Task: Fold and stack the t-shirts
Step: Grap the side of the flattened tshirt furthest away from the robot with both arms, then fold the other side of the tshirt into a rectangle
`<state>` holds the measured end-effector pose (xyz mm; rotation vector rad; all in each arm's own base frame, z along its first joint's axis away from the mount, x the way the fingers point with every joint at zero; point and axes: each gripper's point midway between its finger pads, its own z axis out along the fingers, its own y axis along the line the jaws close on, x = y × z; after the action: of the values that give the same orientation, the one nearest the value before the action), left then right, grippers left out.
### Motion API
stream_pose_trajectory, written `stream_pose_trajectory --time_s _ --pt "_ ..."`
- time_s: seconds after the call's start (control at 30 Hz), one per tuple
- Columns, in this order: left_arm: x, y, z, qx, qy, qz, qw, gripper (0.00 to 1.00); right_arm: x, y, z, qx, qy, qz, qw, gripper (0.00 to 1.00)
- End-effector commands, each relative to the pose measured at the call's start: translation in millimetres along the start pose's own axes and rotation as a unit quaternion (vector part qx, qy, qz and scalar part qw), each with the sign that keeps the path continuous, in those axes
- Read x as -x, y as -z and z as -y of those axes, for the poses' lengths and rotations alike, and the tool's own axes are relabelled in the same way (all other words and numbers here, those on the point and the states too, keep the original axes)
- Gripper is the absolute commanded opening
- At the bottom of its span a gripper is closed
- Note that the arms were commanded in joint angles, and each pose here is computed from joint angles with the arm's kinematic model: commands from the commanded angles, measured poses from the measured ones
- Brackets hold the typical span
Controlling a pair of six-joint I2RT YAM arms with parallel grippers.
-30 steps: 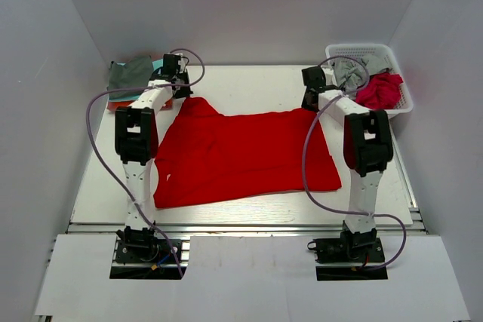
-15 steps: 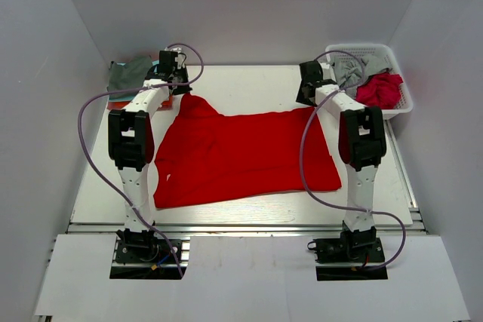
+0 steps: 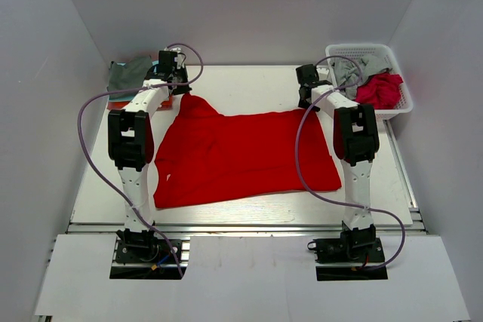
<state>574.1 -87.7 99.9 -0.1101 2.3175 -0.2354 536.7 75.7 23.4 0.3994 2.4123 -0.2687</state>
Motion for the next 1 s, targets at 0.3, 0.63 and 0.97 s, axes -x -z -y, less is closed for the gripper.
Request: stream_pose_trajectory --time_s 0.3,0.63,0.97 --pt "25.4 21.8 12.7 -0.019 -0.005 0.02 1.0 0.0 4.0 15.8 -4.3 0.023 -0.02 -0.001 1.0 0.0" --pt "-10.9 91.2 11.9 -0.009 0.033 0.003 0.999 0.0 30.4 86.9 30.9 0.043 -0.031 0.095 0.994 0.0" --pt "-106.3 191.7 -3.9 0.019 0.101 -0.037 0.994 0.0 -7.6 126.3 68.4 0.045 -0.024 0.094 0.994 0.0"
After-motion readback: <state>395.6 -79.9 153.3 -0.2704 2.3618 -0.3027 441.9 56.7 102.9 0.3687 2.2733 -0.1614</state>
